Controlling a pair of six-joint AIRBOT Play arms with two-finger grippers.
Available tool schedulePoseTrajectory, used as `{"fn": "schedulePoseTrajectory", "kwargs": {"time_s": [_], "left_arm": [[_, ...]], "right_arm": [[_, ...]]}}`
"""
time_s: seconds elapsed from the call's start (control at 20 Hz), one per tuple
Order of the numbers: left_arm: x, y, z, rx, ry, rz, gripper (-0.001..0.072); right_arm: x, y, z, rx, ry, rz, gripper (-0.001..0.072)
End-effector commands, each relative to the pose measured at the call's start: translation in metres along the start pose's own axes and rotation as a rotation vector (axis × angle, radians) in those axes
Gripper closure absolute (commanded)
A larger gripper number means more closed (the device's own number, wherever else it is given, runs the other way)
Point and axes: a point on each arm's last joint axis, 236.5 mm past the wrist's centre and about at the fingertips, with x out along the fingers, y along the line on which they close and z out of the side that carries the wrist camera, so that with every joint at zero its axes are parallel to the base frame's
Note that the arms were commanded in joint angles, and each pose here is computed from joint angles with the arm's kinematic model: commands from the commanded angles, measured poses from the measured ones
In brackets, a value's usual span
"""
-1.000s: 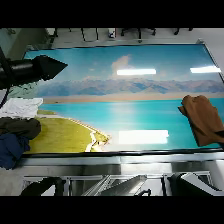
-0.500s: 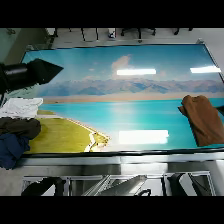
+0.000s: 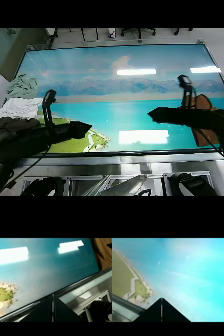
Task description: Fold the shirts.
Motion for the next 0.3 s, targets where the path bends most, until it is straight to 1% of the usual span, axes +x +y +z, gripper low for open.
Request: {"fn": "schedulePoseTrajectory", "kwargs": {"time_s": [0.0,0.25], "left_arm": [[0.0106,0.0089,-0.0294,-0.025,0.012,0.001,0.0692],[0.0035,0.007,-0.0313,-0.014,-0.01,-0.011,0.0693]], "right_arm": [[0.0229,0.0237,-0.0253,-0.058,0.084,0.033,0.0685],[0.0322,0.0221,-0.0288,-0.032,0.114,0.04,0.0685]]}}
